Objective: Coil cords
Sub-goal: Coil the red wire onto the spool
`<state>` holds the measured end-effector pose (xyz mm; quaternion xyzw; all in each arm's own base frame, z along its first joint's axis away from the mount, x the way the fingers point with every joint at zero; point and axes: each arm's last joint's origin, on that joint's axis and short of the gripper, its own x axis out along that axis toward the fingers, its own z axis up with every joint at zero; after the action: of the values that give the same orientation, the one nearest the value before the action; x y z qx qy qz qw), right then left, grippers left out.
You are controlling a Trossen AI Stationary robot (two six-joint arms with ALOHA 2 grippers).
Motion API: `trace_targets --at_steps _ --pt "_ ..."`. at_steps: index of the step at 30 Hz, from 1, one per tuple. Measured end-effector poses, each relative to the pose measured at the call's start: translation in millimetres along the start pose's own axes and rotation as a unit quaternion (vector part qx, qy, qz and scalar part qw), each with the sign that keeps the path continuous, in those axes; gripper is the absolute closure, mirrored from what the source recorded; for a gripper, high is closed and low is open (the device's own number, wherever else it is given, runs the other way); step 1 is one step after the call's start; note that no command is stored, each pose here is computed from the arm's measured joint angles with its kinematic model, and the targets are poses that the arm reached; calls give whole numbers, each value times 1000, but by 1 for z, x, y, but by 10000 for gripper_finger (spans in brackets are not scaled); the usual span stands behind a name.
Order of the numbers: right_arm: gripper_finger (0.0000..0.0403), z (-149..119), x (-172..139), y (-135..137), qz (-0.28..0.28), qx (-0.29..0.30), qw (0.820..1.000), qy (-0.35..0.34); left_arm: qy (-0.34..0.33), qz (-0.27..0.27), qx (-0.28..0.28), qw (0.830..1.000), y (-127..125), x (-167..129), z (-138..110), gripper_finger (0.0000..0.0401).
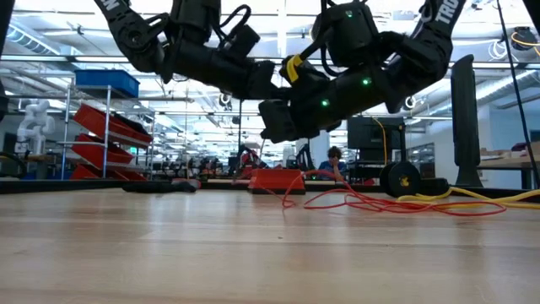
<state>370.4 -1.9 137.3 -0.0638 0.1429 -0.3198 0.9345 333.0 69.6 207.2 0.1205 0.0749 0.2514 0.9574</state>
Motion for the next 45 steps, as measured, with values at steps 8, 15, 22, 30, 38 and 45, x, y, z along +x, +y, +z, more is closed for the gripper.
trace_targets --at_steps 8,15,22,30,38,45 --pt "373 -1 -11 13 4 -10 1000 0 -53 21 -21 998 4 -1 12 401" --pt "289 -23 -33 18 -57 -34 997 25 -55 30 -23 998 5 -1 13 401" --pt "263 -33 -65 11 -62 -5 998 -12 -84 19 -42 995 6 -2 18 401" --pt "279 -23 -93 -36 -67 77 992 -81 -118 -40 -88 988 0 -5 24 401" --pt "300 -12 -77 -67 -12 100 988 -117 -173 -85 -107 975 -9 -11 36 401" --pt "324 -5 -63 -78 31 113 981 -155 -177 -91 -108 974 -12 -13 37 401"
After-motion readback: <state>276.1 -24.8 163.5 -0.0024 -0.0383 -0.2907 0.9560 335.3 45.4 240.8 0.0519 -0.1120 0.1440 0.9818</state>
